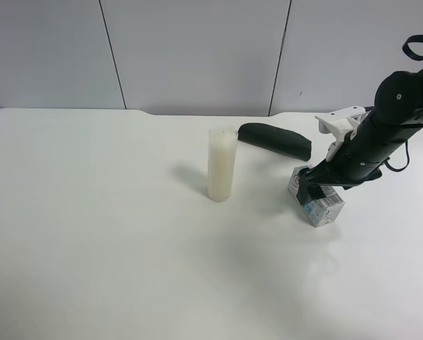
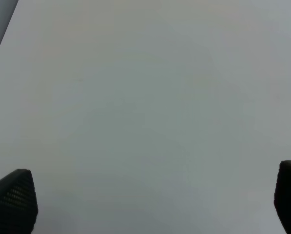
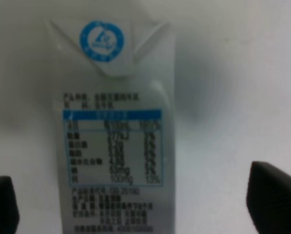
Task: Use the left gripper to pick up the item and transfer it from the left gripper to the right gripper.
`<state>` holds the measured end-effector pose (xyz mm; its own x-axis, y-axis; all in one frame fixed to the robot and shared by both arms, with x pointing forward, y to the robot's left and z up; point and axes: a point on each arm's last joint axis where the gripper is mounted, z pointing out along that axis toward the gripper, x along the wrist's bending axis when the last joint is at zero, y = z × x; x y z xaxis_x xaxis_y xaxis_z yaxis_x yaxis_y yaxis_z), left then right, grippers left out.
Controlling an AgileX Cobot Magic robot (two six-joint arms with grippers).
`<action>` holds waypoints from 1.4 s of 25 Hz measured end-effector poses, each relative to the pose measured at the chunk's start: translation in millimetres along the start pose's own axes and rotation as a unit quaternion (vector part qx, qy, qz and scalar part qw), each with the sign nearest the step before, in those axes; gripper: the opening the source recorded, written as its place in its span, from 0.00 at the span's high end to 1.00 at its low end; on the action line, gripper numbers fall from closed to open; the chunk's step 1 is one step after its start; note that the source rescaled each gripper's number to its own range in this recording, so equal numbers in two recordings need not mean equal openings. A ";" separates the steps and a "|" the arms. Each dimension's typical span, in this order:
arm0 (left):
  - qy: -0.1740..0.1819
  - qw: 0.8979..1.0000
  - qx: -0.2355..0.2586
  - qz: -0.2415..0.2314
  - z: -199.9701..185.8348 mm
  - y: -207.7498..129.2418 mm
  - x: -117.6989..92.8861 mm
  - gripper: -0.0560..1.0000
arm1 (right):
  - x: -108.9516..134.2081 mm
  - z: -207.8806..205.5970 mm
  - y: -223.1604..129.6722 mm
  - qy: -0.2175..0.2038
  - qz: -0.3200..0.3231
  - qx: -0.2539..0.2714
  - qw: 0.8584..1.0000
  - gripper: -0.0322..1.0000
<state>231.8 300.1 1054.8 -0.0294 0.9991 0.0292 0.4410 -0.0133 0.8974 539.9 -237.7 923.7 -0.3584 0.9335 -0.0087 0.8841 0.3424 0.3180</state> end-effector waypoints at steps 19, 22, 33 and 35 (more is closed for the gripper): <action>0.000 1.000 0.000 0.000 0.0 0.0 0.0 0.01 | 24.3 -193.4 -59.9 0.002 0.002 -0.121 0.993 0.00; 0.000 1.000 0.000 0.000 0.0 0.0 0.0 0.01 | 31.9 -227.4 -90.1 -0.002 -0.004 -0.155 0.988 0.00; 0.000 1.000 0.000 0.000 0.0 0.0 0.0 0.01 | 54.3 -240.8 -206.9 -0.004 0.017 -0.242 0.970 0.00; 0.000 1.000 0.000 0.000 0.0 0.0 0.0 0.01 | 56.8 -232.3 -223.2 -0.006 0.016 -0.259 0.966 0.00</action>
<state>231.8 300.1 1054.8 -0.0294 0.9991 0.0292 0.4410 -0.0133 0.8974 252.5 -285.8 1072.5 -0.3272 0.9449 -0.0022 0.6241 0.2178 0.7504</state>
